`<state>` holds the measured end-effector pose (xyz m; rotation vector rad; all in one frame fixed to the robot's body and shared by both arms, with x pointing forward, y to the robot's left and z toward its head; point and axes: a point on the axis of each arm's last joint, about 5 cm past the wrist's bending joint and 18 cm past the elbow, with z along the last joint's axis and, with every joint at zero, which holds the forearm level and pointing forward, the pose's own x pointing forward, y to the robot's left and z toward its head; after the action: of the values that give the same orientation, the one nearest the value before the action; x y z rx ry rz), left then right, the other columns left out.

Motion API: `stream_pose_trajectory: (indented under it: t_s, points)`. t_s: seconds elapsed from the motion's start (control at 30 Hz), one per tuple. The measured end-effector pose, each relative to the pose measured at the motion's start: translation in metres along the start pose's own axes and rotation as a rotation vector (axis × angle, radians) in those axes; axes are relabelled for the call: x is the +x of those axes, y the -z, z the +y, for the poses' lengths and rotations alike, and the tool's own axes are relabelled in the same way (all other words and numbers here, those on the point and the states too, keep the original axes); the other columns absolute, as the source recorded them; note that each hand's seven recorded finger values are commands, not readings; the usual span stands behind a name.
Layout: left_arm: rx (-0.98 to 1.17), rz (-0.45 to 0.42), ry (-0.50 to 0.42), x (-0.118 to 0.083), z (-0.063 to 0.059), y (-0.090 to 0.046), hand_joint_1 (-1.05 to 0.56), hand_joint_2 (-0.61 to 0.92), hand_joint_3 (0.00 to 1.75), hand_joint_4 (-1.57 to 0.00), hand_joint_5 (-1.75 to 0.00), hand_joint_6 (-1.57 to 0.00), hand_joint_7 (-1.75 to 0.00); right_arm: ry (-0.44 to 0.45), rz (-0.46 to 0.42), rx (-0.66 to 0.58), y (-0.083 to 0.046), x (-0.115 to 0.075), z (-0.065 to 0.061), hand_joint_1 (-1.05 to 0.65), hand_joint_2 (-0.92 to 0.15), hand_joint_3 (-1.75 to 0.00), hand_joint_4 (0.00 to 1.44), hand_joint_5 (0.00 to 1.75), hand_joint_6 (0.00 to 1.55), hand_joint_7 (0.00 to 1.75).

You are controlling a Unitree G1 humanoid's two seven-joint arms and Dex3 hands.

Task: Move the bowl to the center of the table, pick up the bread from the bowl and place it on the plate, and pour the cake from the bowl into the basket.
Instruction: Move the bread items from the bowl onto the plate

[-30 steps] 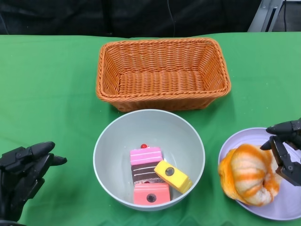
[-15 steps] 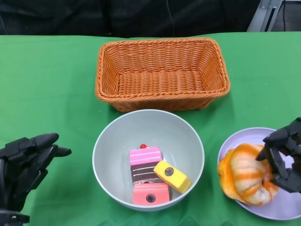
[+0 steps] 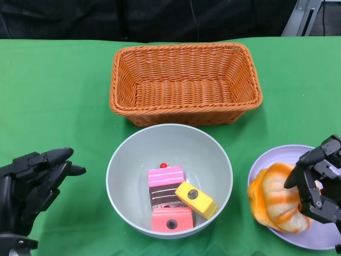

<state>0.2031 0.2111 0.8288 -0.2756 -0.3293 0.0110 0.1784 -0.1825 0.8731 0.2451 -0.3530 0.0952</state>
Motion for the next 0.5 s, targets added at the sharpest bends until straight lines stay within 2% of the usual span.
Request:
stream_pose_trajectory:
  t_s: [0.33, 0.5]
  points:
    - [-0.004, -0.003, 0.013, 0.004, -0.002, 0.000, -0.26, 0.92, 0.17, -0.85, -1.00, -1.29, -0.01, 0.011, -0.002, 0.082, -0.012, 0.001, 0.003, -0.14, -0.40, -1.34, 0.75, 1.75, 0.58, 1.56]
    - [-0.002, 0.000, 0.016, 0.003, -0.002, 0.000, -0.28, 0.92, 0.15, -0.85, -1.02, -1.29, -0.01, 0.002, -0.004, 0.113, -0.018, 0.000, 0.006, -0.16, -0.34, -1.40, 0.77, 1.75, 0.58, 1.58]
